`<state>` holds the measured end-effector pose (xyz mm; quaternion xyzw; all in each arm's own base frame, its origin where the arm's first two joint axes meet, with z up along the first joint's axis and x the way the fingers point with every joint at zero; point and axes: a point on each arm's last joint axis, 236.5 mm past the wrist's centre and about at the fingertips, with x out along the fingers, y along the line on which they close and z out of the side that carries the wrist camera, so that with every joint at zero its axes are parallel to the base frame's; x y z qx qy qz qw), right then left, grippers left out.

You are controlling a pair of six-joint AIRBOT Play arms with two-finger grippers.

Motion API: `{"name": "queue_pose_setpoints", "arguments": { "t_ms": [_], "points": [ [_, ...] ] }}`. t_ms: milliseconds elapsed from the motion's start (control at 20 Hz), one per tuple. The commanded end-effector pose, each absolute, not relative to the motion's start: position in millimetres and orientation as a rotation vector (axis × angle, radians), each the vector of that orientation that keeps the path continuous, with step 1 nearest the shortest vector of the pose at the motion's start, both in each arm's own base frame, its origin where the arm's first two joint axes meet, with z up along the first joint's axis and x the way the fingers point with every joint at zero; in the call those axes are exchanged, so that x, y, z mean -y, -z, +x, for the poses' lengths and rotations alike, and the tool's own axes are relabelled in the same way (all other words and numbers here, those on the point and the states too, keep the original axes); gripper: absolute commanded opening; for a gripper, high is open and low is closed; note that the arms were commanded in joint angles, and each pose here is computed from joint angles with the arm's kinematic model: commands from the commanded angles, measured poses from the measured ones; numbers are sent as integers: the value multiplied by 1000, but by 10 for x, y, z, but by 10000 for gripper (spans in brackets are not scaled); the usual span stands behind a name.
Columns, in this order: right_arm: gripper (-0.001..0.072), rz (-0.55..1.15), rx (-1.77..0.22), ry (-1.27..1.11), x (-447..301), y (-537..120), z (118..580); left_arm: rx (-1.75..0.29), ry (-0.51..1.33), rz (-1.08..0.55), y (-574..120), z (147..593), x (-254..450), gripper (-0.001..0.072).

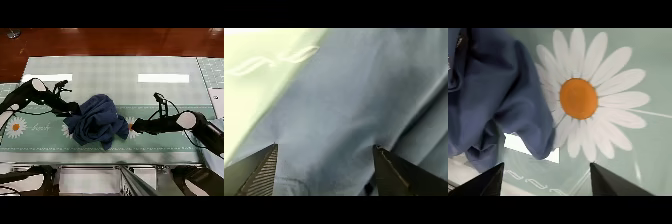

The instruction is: Fold the shirts.

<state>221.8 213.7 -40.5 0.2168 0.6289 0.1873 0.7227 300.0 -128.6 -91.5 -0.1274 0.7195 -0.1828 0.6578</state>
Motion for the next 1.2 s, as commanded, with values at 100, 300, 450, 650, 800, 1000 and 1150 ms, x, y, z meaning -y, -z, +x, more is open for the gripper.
{"name": "queue_pose_setpoints", "arguments": {
  "t_ms": [100, 300, 450, 650, 800, 1000, 1150],
  "points": [
    [619, 459, -1471, -426, -2365, 596, 2023, -1631, 552, -260, 977, 2957, 1585, 26],
    [619, 460, -1529, -426, -2525, 792, 1921, -1595, 569, -255, 807, 3117, 1561, 26],
    [618, 524, -1469, -398, -2612, 851, 2147, -1569, 580, -249, 702, 3216, 1571, 26],
    [618, 550, -1460, -401, -2747, 935, 2323, -1574, 582, -276, 668, 3213, 1609, 26],
    [374, 537, -1476, -405, -2837, 1023, 2431, -1570, 589, -301, 644, 3220, 1654, 26],
    [20, 413, -1450, -602, -2942, 620, 2521, -1496, 612, -321, 350, 3356, 1684, 27],
    [20, 358, -1157, -541, -2430, -476, 3383, -1207, 603, -355, -544, 3868, 1614, 26]
  ]
}}
